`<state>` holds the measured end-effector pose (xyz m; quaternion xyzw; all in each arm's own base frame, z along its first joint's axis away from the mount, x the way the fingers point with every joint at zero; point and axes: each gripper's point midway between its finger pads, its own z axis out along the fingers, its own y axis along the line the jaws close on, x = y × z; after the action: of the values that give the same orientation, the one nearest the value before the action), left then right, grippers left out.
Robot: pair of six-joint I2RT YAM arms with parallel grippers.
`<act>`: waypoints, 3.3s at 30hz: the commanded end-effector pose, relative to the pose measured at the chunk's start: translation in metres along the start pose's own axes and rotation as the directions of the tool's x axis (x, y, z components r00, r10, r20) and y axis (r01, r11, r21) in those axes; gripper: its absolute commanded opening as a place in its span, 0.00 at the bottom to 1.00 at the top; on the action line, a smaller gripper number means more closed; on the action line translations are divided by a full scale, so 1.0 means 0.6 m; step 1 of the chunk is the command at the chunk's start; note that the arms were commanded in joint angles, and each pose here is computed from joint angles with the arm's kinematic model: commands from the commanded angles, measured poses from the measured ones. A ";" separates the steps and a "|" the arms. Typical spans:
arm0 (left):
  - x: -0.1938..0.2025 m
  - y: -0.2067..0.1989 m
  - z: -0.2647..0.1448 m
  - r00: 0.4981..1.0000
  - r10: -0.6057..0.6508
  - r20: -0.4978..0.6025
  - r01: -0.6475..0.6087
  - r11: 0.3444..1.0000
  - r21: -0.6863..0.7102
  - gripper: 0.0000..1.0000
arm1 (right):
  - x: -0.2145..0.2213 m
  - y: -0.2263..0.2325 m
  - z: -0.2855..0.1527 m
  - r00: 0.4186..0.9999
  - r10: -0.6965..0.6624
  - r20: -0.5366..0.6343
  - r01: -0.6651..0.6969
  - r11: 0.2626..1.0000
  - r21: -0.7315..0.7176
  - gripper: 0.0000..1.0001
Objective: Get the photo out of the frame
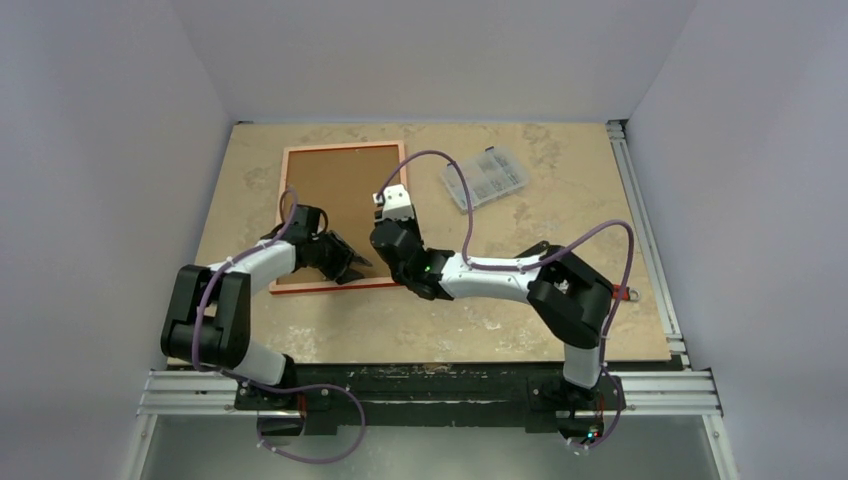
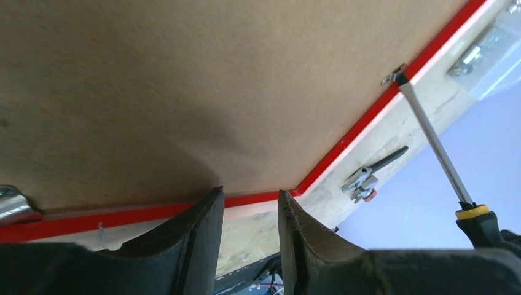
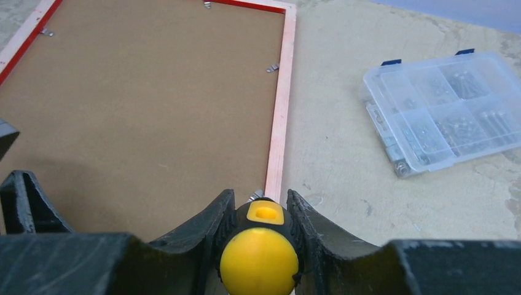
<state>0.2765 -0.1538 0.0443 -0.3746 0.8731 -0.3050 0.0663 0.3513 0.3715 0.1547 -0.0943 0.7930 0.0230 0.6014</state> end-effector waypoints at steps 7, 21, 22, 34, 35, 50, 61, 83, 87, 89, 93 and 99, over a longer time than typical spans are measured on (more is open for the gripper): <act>0.001 0.057 0.014 0.998 -0.058 0.004 0.058 0.992 -0.114 0.36 | -0.035 0.010 0.007 0.975 0.096 0.199 -0.106 0.994 0.040 0.00; -0.005 0.013 0.002 0.999 0.039 0.000 -0.039 0.999 -0.018 0.39 | -0.064 -0.016 -0.054 0.997 0.042 0.067 -0.042 0.999 -0.006 0.00; -0.004 0.014 0.004 0.999 0.037 -0.007 -0.037 0.999 -0.018 0.40 | -0.060 -0.007 -0.055 0.997 0.052 0.063 -0.049 0.998 -0.040 0.00; -0.002 0.017 0.010 0.999 0.035 -0.019 -0.036 0.999 -0.015 0.40 | -0.013 -0.002 -0.026 0.997 0.078 -0.009 -0.079 0.996 -0.051 0.00; -0.002 0.017 0.010 0.999 0.035 -0.019 -0.035 0.999 -0.015 0.40 | -0.008 -0.002 -0.022 0.997 0.074 -0.014 -0.074 0.996 -0.047 0.00; -0.003 0.015 0.011 0.999 0.031 -0.023 -0.032 0.999 -0.007 0.39 | -0.001 -0.011 -0.014 0.990 0.139 -0.035 -0.141 0.989 -0.052 0.00; -0.005 0.012 0.011 0.999 0.029 -0.019 -0.029 1.000 0.000 0.40 | -0.019 -0.040 -0.041 0.990 0.131 -0.054 -0.133 0.991 -0.027 0.00; -0.003 0.011 0.010 0.999 0.030 -0.019 -0.030 1.000 0.009 0.40 | 0.018 -0.039 -0.013 0.978 0.194 -0.077 -0.195 0.981 -0.008 0.00; -0.003 0.011 0.010 0.999 0.029 -0.020 -0.029 1.000 0.011 0.40 | 0.029 -0.038 -0.005 0.975 0.208 -0.084 -0.209 0.978 -0.009 0.00; -0.003 0.011 0.011 0.999 0.029 -0.021 -0.028 1.000 0.010 0.40 | 0.031 -0.037 -0.006 0.972 0.218 -0.090 -0.220 0.975 -0.017 0.00; -0.004 0.012 0.012 0.999 0.025 -0.021 -0.025 1.000 0.009 0.40 | 0.030 -0.033 -0.014 0.956 0.269 -0.112 -0.278 0.959 -0.064 0.00; -0.003 0.012 0.012 0.999 0.025 -0.022 -0.025 1.000 0.010 0.40 | 0.017 -0.035 -0.028 0.948 0.296 -0.115 -0.307 0.947 -0.096 0.00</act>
<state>0.2811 -0.1540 0.0407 -0.3583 0.8756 -0.3161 0.0709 0.3377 0.3460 0.1228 -0.0273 0.8373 0.1174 0.5333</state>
